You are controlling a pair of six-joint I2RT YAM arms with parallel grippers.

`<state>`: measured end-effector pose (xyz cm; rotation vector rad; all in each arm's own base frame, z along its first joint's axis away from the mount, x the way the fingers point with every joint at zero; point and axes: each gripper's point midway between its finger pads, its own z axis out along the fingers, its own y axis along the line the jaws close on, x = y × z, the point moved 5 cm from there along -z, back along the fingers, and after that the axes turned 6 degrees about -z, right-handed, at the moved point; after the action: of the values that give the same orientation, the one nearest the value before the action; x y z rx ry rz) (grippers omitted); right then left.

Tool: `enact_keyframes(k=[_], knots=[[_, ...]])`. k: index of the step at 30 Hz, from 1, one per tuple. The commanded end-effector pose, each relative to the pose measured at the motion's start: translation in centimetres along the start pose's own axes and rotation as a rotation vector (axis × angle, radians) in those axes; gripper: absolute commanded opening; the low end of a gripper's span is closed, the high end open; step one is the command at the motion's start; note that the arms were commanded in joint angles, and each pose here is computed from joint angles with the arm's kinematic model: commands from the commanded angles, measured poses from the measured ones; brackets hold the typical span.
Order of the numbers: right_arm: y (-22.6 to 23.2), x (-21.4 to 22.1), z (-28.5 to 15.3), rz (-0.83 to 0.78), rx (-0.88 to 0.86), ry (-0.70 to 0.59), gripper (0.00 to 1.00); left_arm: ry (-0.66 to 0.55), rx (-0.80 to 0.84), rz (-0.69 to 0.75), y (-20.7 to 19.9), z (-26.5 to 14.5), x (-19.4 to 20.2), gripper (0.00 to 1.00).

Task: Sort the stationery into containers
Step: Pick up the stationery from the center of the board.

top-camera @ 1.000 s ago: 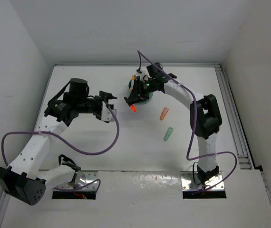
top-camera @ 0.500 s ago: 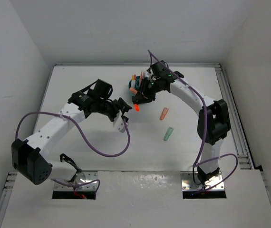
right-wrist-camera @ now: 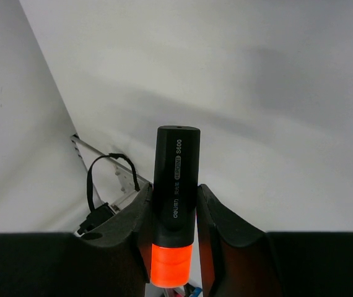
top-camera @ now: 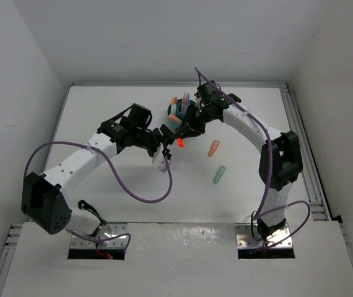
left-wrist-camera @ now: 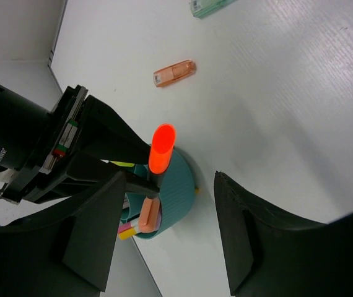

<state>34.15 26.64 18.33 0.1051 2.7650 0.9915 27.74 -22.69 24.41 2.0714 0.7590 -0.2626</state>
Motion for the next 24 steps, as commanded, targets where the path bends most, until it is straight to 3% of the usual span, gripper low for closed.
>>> enact_keyframes(k=[1, 17, 24], knots=[[2.1, 0.0, -2.0, -0.041, -0.058, -0.042, 0.00, -0.068, -0.021, 0.061, 0.9, 1.0, -0.6, 0.64], [1.9, 0.3, -2.6, -0.031, -0.038, -0.063, 0.00, -0.085, -0.006, 0.111, 1.3, 3.7, 0.4, 0.60], [1.6, 0.2, -2.7, -0.016, -0.009, -0.075, 0.00, -0.052, 0.005, 0.121, 2.0, 4.7, 0.4, 0.50]])
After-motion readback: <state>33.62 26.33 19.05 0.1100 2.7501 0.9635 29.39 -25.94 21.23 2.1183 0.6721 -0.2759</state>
